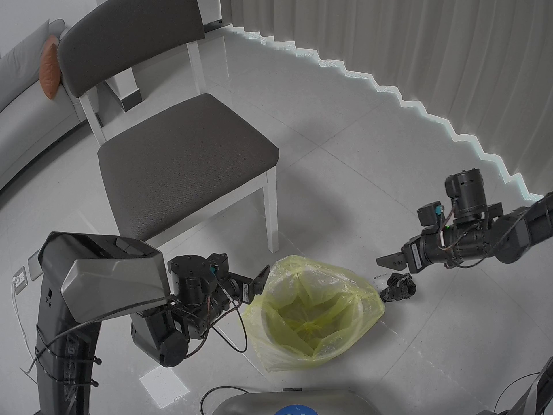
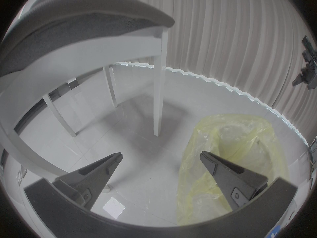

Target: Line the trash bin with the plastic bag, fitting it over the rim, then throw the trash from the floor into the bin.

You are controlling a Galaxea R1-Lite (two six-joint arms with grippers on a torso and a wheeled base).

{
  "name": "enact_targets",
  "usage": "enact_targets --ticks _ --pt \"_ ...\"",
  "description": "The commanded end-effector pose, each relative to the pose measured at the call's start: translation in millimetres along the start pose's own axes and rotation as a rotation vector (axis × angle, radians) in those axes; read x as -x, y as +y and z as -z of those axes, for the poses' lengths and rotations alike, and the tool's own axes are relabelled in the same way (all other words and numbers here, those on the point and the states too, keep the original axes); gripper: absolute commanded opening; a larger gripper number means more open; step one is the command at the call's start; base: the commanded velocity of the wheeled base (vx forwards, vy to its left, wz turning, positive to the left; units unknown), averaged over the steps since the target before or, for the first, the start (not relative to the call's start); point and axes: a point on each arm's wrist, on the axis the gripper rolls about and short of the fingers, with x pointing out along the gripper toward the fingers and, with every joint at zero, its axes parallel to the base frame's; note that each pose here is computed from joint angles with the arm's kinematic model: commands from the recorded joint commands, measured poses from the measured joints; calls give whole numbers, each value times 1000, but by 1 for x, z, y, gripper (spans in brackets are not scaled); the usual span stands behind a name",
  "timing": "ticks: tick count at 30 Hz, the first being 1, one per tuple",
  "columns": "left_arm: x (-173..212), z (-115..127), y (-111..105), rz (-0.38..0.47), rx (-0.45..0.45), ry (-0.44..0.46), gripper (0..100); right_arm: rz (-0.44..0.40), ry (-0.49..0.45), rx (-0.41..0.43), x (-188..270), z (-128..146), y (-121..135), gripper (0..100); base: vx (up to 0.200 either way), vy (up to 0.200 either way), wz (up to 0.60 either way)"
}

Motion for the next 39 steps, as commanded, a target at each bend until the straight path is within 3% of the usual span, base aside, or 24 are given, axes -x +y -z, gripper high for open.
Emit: enact_targets --ticks 1,12,18,39 --pt "15 -11 -14 8 24 -46 100 -15 67 29 -49 -10 10 100 0 0 0" --pt "11 -13 -2 -23 96 -82 100 -57 126 91 -100 -13 36 100 0 0 0" --pt "22 -32 8 -43 111 -127 100 -54 151 131 -116 -12 32 100 0 0 0" --pt "17 -23 13 -51 109 -102 100 -54 208 159 -150 6 23 100 0 0 0"
